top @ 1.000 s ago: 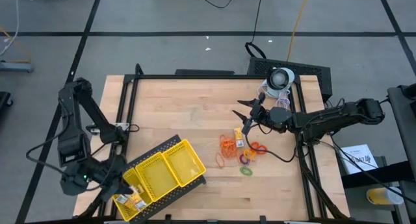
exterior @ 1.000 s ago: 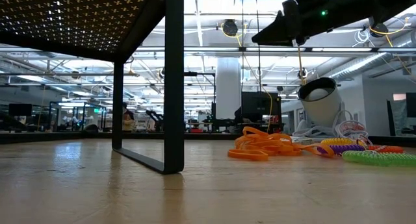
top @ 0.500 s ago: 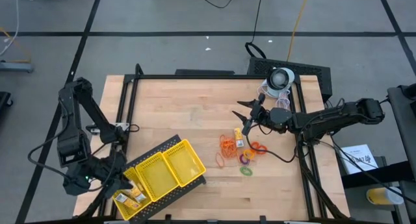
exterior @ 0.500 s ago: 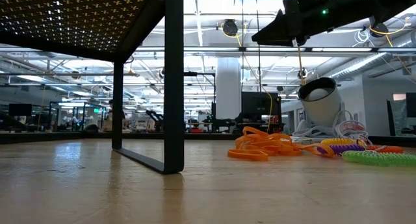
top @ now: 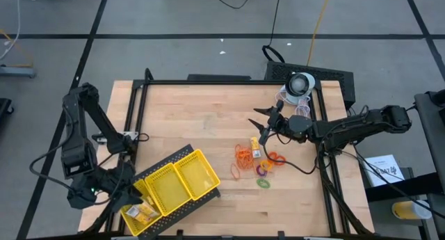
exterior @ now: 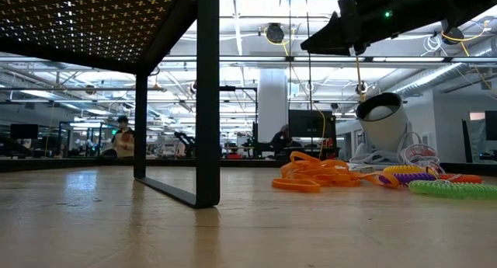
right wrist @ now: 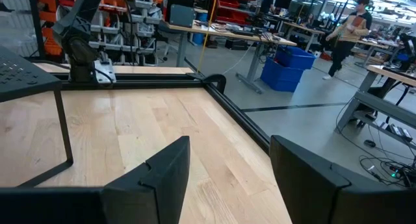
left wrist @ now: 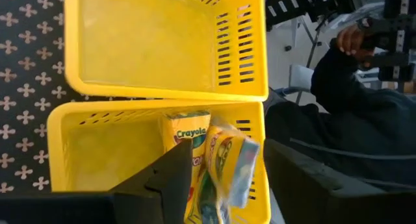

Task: Pick & Place Office Desk Supplies
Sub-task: Put the crayon box into the left yellow bin on the shelf

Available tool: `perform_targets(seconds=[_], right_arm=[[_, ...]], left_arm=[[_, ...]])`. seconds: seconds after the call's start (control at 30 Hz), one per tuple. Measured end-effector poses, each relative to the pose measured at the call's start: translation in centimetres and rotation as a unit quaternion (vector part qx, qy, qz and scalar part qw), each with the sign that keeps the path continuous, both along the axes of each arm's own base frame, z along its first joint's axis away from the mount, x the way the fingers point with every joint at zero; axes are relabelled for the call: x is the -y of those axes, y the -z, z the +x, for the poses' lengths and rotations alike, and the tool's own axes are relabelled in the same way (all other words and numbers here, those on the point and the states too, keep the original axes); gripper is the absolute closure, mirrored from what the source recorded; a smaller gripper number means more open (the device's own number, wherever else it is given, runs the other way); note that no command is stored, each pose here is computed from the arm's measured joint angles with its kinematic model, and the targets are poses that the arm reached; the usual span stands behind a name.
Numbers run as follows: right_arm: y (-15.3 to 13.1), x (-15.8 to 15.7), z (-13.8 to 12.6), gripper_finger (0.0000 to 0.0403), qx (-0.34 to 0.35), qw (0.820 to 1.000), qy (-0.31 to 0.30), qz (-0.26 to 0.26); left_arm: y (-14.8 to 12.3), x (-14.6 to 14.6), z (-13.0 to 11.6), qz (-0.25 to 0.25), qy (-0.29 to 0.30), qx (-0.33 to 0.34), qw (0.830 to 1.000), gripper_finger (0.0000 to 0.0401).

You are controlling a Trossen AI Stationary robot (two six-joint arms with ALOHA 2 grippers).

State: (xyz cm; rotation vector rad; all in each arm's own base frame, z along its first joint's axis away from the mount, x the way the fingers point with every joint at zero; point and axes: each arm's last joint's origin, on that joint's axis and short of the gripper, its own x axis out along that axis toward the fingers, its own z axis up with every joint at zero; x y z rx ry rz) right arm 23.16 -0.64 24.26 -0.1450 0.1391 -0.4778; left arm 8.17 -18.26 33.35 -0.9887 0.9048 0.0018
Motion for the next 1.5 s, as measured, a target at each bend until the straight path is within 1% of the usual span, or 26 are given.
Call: perform_targets(seconds=[0.17, 0.3, 0.47, 0.6, 0.73, 0.87, 0.93, 1.0, 1.1, 1.17, 1.2, 1.27, 1.3, 1.33, 1.4, 1.43, 1.47, 1.5], right_arm=[[0.0, 0.0, 0.0, 0.0202, -0.001, 1.0, 0.0, 0.0], [0.1, 0.0, 0.0, 0.0202, -0.006, 1.0, 0.0, 0.0], [0.3, 0.0, 0.0, 0.0202, -0.014, 1.0, 0.0, 0.0], [0.3, 0.0, 0.0, 0.0202, -0.015, 1.0, 0.0, 0.0], [0.3, 0.0, 0.0, 0.0202, -0.015, 1.0, 0.0, 0.0], [0.3, 0.0, 0.0, 0.0202, -0.015, 1.0, 0.0, 0.0], [0.3, 0.0, 0.0, 0.0202, -0.018, 1.0, 0.0, 0.0], [0.4, 0.0, -0.1, 0.0202, -0.023, 1.0, -0.001, -0.001], [0.7, 0.0, -0.1, 0.0202, -0.037, 0.999, 0.0, 0.002], [0.9, 0.0, -0.1, 0.0202, -0.044, 0.999, 0.0, 0.005], [0.9, 0.0, -0.1, 0.0202, -0.044, 0.999, -0.003, 0.007], [0.9, 0.2, -0.1, 0.0202, -0.045, 0.999, -0.017, 0.012], [1.0, 0.2, -0.1, 0.0202, -0.045, 0.998, -0.026, 0.018], [1.0, 0.4, -0.1, 0.0202, -0.043, 0.998, -0.033, 0.026], [1.0, 0.7, 0.0, 0.0202, -0.039, 0.997, -0.044, 0.039], [1.0, 0.8, 0.0, 0.0202, -0.038, 0.997, -0.047, 0.043], [1.0, 0.9, 0.0, 0.0202, -0.038, 0.997, -0.047, 0.045], [1.0, 1.0, 0.0, 0.0202, -0.038, 0.997, -0.05, 0.046]], left_arm=[[-0.6, -0.6, -0.2, 0.004, 0.01, 0.024, 1.0, 0.0184], [-1.3, -1.6, -0.4, 0.01, 0.014, 0.054, 0.998, 0.0182], [-2.3, -3.2, -0.7, 0.039, 0.004, 0.12, 0.992, 0.0181], [-3.2, -4.8, -0.8, 0.074, -0.029, 0.181, 0.98, 0.0182], [-3.9, -6.5, -0.5, 0.104, -0.073, 0.218, 0.968, 0.0182], [-4.3, -7.9, 0.1, 0.163, -0.138, 0.251, 0.944, 0.0182], [-4.2, -8.1, 0.7, 0.207, -0.146, 0.255, 0.933, 0.0182], [-4.1, -8.2, 1.3, 0.252, -0.13, 0.251, 0.925, 0.0182], [-4.1, -8.8, 2.4, 0.289, -0.107, 0.239, 0.921, 0.0183], [-4.4, -9.0, 3.4, 0.318, -0.092, 0.245, 0.911, 0.0183], [-4.7, -9.1, 4.0, 0.33, -0.077, 0.253, 0.906, 0.0183], [-5.3, -9.3, 5.0, 0.339, -0.02, 0.283, 0.897, 0.0183], [-5.7, -9.5, 5.4, 0.342, 0.008, 0.303, 0.889, 0.0183], [-6.1, -9.7, 5.8, 0.345, 0.035, 0.328, 0.879, 0.0183], [-6.7, -10.3, 6.4, 0.363, 0.078, 0.366, 0.853, 0.0183], [-6.7, -10.7, 6.6, 0.379, 0.094, 0.369, 0.844, 0.0183], [-6.6, -11.2, 6.8, 0.398, 0.097, 0.359, 0.839, 0.0183], [-6.3, -11.8, 6.9, 0.414, 0.096, 0.343, 0.838, 0.0183]])
